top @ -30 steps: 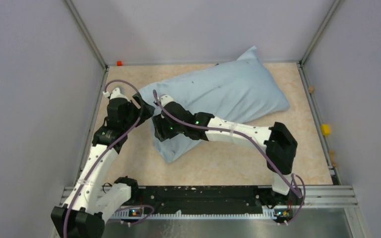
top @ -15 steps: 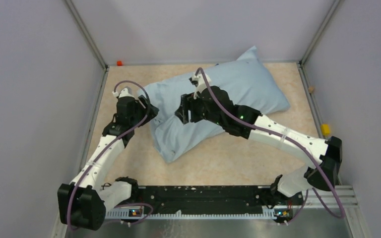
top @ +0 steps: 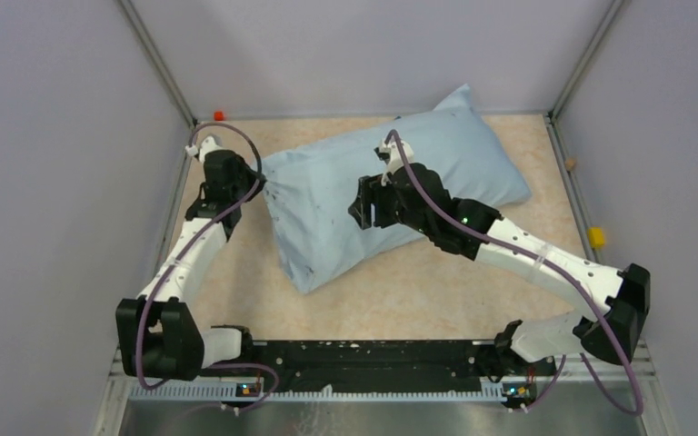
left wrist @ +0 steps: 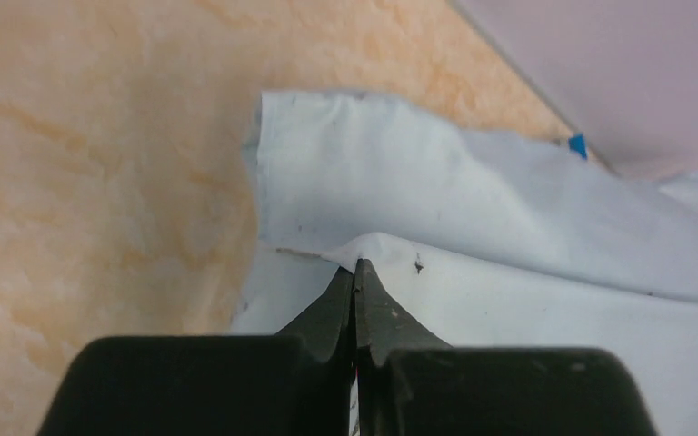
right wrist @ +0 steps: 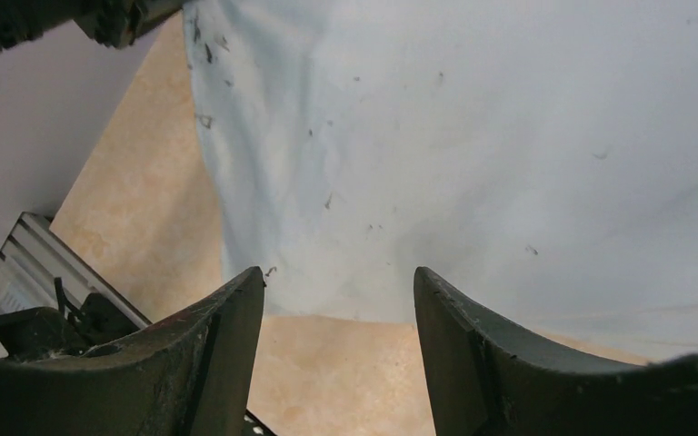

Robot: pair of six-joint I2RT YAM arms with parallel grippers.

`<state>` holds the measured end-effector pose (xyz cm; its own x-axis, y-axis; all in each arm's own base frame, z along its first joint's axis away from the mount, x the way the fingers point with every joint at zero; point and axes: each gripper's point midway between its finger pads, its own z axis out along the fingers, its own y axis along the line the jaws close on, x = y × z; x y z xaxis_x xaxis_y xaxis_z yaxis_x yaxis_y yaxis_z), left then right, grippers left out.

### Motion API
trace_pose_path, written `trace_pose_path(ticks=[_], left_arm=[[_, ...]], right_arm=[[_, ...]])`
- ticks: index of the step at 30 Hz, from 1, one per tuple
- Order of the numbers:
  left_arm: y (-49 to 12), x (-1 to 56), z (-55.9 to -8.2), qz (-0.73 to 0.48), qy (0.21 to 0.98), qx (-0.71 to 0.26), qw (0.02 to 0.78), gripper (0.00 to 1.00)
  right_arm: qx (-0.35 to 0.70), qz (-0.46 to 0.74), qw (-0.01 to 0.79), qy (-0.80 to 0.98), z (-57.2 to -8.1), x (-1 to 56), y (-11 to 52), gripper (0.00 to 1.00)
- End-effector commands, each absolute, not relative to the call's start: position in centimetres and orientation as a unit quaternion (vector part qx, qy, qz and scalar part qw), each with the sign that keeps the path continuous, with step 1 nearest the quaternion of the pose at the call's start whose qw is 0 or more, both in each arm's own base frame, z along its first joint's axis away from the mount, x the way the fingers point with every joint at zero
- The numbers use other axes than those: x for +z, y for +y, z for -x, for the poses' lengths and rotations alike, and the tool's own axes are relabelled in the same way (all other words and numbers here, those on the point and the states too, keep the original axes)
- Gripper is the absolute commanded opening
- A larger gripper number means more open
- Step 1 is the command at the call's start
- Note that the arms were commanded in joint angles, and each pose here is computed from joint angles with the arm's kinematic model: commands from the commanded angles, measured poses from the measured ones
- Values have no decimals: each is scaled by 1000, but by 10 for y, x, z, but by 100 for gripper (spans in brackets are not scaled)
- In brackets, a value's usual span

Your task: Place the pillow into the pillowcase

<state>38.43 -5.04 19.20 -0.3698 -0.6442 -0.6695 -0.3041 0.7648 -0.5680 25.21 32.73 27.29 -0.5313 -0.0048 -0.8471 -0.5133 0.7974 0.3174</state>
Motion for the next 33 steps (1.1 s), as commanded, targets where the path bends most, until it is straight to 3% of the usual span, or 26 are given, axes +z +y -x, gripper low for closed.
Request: trace_pose_path(ticks=[1, 11, 12, 14, 18, 19, 20, 26, 33], left_arm=[[-12, 223, -420, 317, 770, -152, 532, 0], [1, 176, -464, 280, 821, -150, 474, 0], [1, 177, -467, 274, 825, -147, 471, 4], [7, 185, -468, 267, 830, -130, 472, 19], [24, 230, -464, 260, 812, -86, 516, 71], [25, 242, -462, 254, 806, -83, 528, 88], [24, 255, -461, 244, 801, -85, 540, 97], [-17, 308, -433, 168, 795, -155, 562, 99], [-108, 301, -371, 66, 823, -221, 519, 99]], right_arm=[[267, 133, 473, 829, -259, 276, 311, 61], [263, 126, 464, 837, -258, 263, 305, 61], [263, 125, 465, 836, -258, 265, 303, 62], [265, 123, 469, 833, -257, 271, 301, 65], [259, 115, 482, 829, -257, 282, 292, 69], [257, 113, 486, 828, -257, 285, 290, 69], [255, 109, 490, 826, -258, 288, 288, 70], [251, 81, 521, 812, -263, 309, 276, 72], [257, 54, 553, 791, -268, 325, 268, 73]])
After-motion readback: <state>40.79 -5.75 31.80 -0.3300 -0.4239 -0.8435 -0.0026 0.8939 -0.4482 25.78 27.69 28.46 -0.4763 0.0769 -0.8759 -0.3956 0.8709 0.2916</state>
